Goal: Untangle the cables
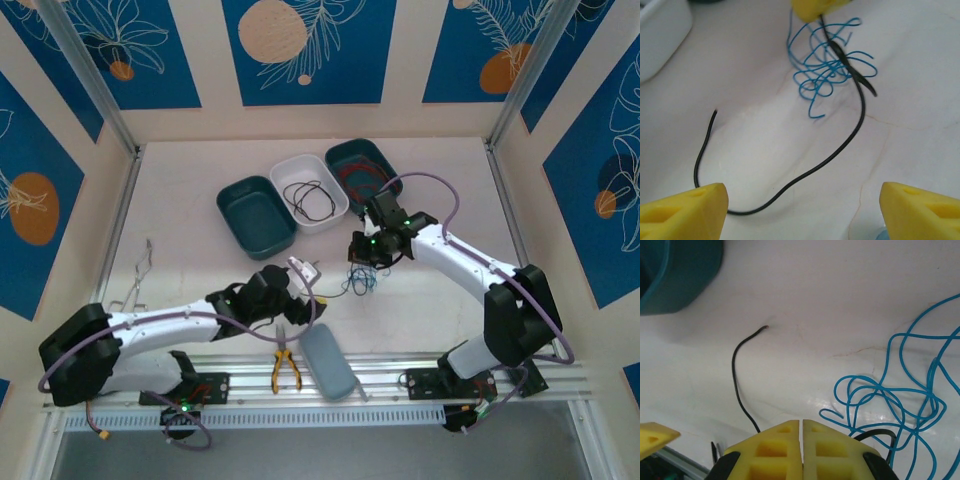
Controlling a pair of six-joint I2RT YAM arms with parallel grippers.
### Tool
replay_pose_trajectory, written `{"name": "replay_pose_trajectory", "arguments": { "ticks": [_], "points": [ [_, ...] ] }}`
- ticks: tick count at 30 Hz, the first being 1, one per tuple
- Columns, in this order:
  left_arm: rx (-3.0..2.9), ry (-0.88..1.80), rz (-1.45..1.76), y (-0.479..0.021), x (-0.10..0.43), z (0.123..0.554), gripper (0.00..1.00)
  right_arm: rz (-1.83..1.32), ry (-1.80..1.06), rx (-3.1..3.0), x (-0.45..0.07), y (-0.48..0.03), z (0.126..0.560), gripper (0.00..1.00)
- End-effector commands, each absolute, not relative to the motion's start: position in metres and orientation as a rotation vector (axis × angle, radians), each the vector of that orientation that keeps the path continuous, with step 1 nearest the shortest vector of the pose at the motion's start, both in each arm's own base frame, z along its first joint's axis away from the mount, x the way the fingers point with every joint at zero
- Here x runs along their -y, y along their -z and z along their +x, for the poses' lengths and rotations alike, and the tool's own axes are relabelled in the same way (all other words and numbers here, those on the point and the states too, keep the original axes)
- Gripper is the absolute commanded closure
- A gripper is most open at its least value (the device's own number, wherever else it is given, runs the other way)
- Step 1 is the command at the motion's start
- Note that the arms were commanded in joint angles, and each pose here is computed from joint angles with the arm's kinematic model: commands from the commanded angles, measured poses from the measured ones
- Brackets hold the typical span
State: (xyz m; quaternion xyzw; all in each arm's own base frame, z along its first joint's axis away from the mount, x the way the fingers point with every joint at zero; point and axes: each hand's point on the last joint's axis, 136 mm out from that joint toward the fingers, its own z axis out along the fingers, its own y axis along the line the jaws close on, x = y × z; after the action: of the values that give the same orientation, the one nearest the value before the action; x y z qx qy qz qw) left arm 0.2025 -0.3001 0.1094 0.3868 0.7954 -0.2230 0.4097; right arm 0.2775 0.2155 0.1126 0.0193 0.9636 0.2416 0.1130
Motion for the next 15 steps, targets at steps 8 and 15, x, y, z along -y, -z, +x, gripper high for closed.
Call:
{"name": "replay_pose_trajectory", "arguments": {
  "ticks": [8, 15],
  "points": [
    [-1.844, 0.44, 1.346, -0.073, 0.338, 0.201, 0.24, 0.083, -0.835, -2.817, -0.22, -0.124, 0.274, 1.0],
    [-1.87, 0.327, 1.245, -0.063, 0.345, 0.227, 0.43, 0.086, -0.835, -2.824, -0.219, -0.123, 0.271, 1.0]
  ]
}}
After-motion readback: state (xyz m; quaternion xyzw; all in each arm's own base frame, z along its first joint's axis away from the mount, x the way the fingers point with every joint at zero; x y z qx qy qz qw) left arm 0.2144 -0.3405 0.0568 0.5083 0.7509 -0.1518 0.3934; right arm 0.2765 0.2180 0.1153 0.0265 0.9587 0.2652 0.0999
